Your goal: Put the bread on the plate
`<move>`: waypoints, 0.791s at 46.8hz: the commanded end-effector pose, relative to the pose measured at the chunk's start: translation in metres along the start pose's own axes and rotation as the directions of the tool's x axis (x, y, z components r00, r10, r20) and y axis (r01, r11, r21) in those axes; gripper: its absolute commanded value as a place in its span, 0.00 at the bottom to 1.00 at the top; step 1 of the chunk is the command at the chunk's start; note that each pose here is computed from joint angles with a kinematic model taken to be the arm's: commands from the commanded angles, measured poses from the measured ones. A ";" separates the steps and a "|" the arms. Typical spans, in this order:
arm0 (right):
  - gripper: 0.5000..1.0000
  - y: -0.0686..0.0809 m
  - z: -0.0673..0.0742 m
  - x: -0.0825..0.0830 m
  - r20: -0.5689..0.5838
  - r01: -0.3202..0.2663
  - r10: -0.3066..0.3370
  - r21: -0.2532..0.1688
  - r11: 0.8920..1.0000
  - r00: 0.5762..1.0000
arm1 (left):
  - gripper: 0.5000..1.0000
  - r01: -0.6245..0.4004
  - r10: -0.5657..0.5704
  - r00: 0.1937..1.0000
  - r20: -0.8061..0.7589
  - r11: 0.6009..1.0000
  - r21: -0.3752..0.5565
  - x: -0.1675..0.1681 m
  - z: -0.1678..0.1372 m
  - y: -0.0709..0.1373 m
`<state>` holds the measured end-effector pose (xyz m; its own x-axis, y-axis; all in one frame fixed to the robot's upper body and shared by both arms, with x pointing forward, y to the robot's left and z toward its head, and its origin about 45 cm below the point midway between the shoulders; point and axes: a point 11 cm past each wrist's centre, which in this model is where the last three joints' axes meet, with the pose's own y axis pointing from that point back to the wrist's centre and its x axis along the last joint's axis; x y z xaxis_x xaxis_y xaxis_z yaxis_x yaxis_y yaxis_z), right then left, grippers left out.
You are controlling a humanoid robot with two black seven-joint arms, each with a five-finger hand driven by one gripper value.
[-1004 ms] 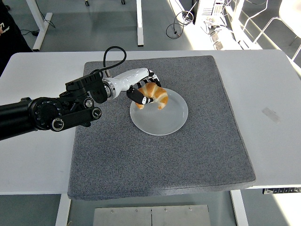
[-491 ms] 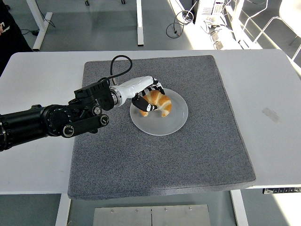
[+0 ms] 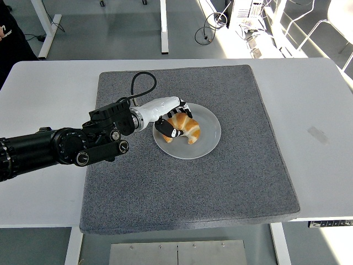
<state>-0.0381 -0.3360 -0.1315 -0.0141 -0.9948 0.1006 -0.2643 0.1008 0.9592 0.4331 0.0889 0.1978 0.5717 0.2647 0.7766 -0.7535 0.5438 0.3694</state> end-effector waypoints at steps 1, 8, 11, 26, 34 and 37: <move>1.00 0.000 0.000 0.000 -0.001 0.000 0.000 -0.001 1.000 1.000 | 0.60 -0.007 0.007 1.000 -0.008 1.000 -0.002 0.002 0.001 0.000; 1.00 0.000 0.000 0.000 0.000 0.000 0.000 0.001 1.000 1.000 | 0.73 -0.053 0.053 0.998 -0.031 0.999 -0.008 0.012 0.005 -0.001; 1.00 0.000 0.000 0.000 0.000 0.000 0.000 -0.001 1.000 1.000 | 0.74 -0.063 0.063 0.997 -0.043 0.998 -0.010 0.014 0.006 -0.001; 1.00 0.000 0.000 0.000 -0.001 0.000 0.000 -0.001 1.000 1.000 | 0.84 -0.088 0.085 0.993 -0.081 0.996 -0.026 0.020 0.012 -0.002; 1.00 0.000 0.000 0.000 0.000 0.000 0.000 -0.001 1.000 1.000 | 0.84 -0.203 0.192 0.942 -0.274 0.979 -0.012 0.049 0.016 -0.001; 1.00 0.000 0.000 0.000 0.000 0.000 0.000 0.001 1.000 1.000 | 0.84 -0.261 0.242 0.903 -0.356 0.965 -0.007 0.061 0.017 0.001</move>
<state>-0.0386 -0.3360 -0.1315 -0.0141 -0.9948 0.1006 -0.2636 0.1008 0.9594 0.4575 0.0890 0.2460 0.4767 0.5886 0.6530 -0.8549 0.4834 0.1884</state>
